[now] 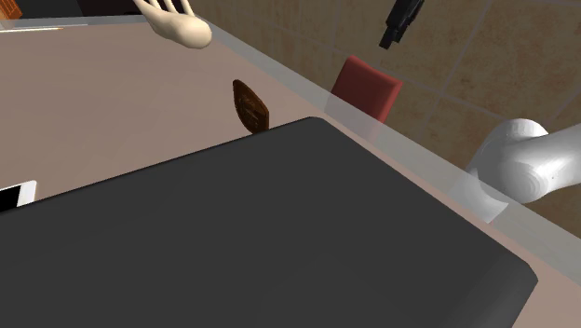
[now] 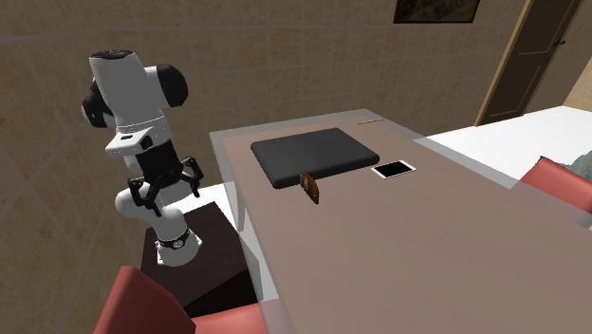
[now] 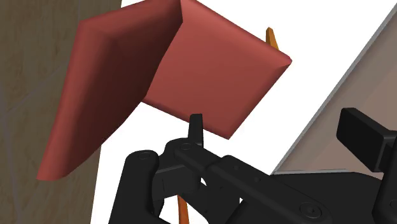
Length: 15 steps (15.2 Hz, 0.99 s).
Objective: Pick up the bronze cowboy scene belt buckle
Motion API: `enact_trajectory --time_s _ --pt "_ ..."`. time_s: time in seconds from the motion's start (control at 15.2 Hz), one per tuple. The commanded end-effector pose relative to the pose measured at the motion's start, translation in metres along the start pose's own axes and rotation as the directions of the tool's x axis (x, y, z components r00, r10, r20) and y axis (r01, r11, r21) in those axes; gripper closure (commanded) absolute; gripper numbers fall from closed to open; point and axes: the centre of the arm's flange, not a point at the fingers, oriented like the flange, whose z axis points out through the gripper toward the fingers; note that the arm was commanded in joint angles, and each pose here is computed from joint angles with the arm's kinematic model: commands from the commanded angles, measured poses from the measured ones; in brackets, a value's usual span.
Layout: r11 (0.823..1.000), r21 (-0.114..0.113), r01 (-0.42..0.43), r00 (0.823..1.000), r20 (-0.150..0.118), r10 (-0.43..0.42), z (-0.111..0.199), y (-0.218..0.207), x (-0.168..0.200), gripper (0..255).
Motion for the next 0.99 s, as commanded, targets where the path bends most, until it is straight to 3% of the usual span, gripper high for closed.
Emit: enact_trajectory --time_s 0.0,0.92 --pt "1.0 0.0 0.0 1.0 0.0 0.0 0.0 0.0 0.0 0" --pt "0.999 -0.036 -0.003 1.0 -0.006 0.003 0.021 -0.182 0.049 0"
